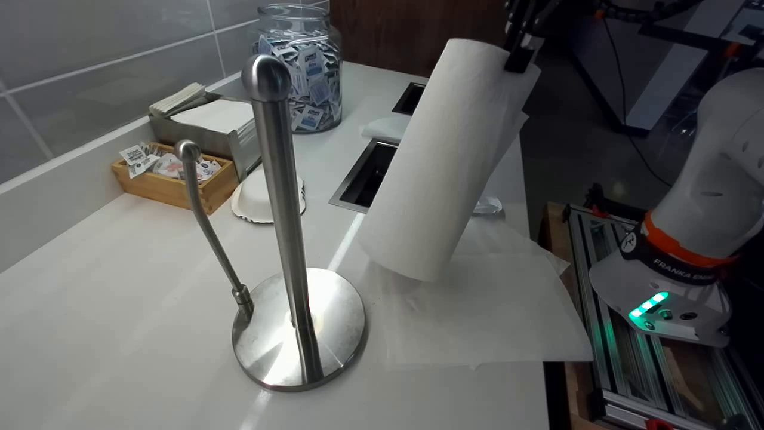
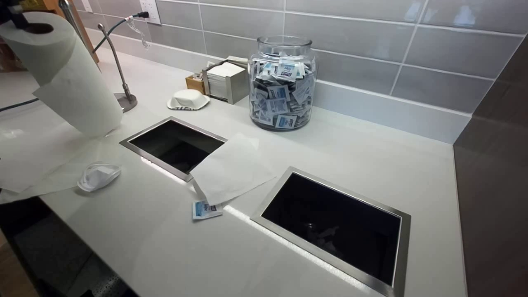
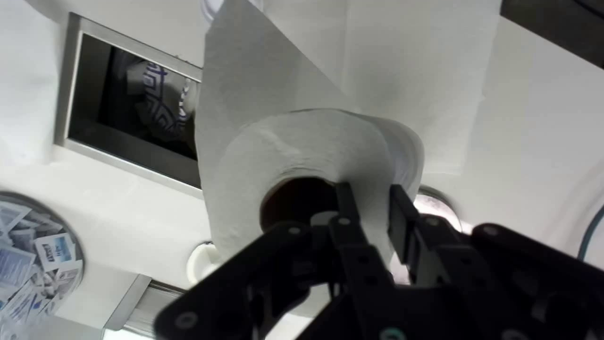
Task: Put the paper towel roll in an upright position
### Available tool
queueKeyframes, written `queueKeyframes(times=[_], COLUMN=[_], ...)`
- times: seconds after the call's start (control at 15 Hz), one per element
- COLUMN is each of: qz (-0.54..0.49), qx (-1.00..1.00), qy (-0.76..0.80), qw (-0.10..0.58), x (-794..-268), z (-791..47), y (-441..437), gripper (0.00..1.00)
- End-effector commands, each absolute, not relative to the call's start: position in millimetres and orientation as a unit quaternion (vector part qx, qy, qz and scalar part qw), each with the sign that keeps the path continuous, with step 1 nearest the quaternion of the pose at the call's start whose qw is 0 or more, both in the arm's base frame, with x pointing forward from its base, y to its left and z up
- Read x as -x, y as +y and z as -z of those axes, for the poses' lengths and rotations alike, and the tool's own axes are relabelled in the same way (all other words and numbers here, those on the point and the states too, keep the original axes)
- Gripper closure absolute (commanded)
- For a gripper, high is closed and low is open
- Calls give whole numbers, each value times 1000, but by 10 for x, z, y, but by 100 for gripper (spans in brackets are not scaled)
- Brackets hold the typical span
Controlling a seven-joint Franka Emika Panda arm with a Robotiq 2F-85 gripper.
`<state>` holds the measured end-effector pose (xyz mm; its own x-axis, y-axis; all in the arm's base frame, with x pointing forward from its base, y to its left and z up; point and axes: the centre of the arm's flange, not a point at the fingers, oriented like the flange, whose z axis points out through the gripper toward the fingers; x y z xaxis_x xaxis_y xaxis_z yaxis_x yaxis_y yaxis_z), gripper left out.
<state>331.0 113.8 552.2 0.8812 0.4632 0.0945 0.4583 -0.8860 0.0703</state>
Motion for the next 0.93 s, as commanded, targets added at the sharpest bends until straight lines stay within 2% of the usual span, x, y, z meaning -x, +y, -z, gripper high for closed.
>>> queueKeyframes(times=[0.0,0.47,0.87], qz=[-31,21,40], qx=[-960,-936,-931], qy=[262,306,324], qw=[98,170,164], x=[-3174,-2974,-2905], z=[-5601,-5524,-5368], y=[1365,1674,1857], gripper=[95,95,95])
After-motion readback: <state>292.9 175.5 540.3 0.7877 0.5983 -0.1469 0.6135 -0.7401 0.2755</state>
